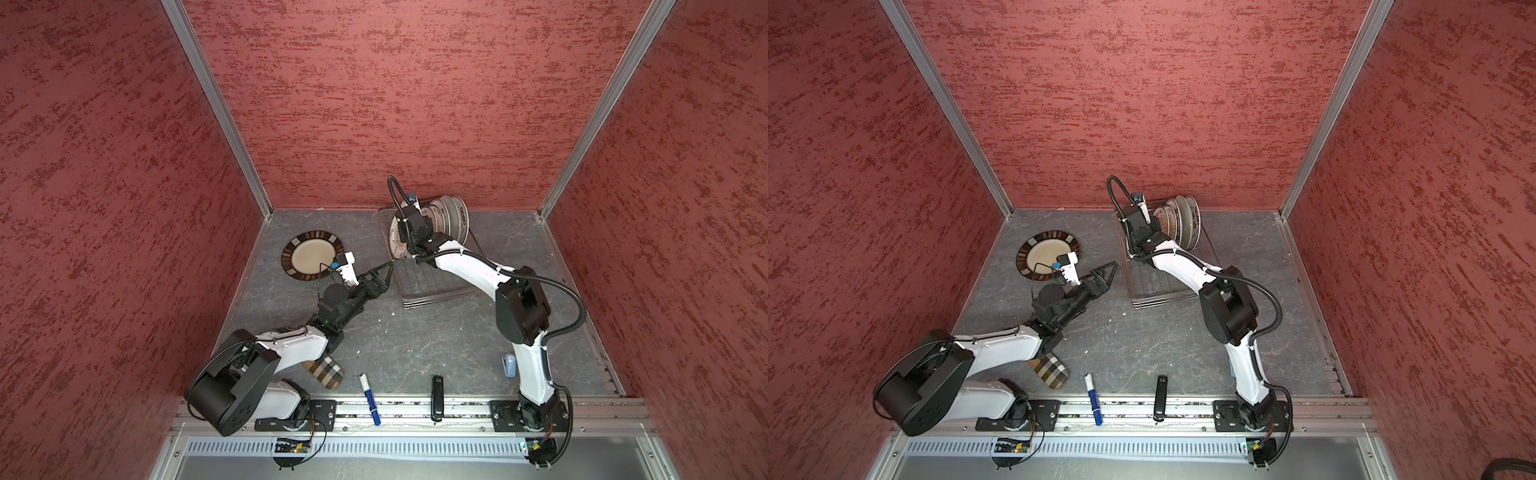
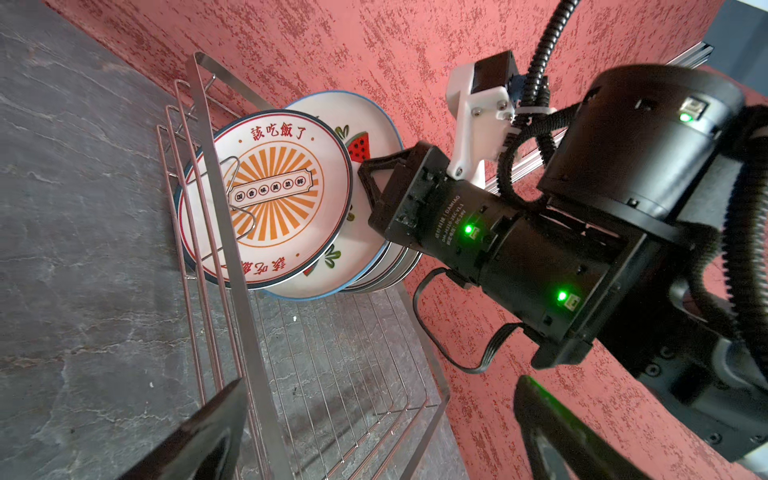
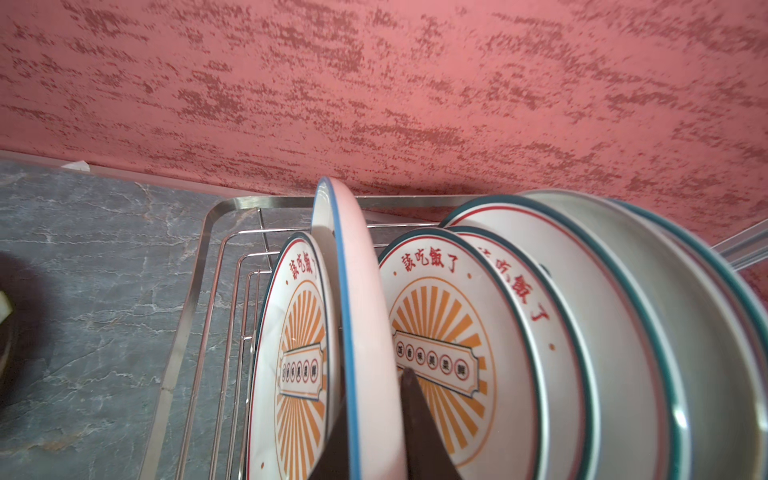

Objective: Unload the plates from the dish rack
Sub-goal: 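Close the right gripper on the watermelon plate's rim in the rack, then pull the watermelon plate up out of the rack with the right gripper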

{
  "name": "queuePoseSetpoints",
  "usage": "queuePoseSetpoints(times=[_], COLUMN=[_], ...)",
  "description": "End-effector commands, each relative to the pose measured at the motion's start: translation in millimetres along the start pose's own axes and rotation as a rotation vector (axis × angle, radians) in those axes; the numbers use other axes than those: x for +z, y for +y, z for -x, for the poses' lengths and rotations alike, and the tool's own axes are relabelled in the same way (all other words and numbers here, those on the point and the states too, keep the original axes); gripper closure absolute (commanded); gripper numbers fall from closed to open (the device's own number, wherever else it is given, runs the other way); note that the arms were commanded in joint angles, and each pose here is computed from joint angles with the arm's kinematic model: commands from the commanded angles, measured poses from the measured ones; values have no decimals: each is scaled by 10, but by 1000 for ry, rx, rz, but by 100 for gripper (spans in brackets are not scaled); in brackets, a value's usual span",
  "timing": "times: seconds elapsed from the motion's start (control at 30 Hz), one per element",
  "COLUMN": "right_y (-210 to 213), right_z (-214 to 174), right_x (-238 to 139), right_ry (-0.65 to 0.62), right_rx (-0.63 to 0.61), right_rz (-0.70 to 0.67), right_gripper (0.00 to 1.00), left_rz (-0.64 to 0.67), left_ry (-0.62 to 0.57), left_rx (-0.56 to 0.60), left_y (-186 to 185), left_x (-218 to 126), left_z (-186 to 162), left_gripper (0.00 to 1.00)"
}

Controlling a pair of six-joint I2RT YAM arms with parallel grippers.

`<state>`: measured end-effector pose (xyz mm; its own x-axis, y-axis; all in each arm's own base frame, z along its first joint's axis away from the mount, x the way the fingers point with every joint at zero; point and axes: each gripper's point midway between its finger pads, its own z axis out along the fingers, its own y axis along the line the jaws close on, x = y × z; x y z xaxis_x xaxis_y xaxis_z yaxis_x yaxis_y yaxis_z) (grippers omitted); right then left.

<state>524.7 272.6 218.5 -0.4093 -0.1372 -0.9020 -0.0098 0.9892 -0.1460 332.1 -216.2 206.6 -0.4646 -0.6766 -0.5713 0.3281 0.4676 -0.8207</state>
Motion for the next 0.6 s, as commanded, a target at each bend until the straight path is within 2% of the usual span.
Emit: queuePoseSetpoints(times=[0.0,0.57], right_y=[-422,-740], right_z=[774,1069], right_x=[-421,-882], right_ry=[-201,-293], right_rx=[116,171], right_rz=[-86,-102], right_gripper=[100,100], left_rz=[6,-44], left_ry=[-17,-29], left_rx=[21,48], left_y=[1,-173], left_x=[-56,-316], left_z=[28,39], left_gripper=[1,1])
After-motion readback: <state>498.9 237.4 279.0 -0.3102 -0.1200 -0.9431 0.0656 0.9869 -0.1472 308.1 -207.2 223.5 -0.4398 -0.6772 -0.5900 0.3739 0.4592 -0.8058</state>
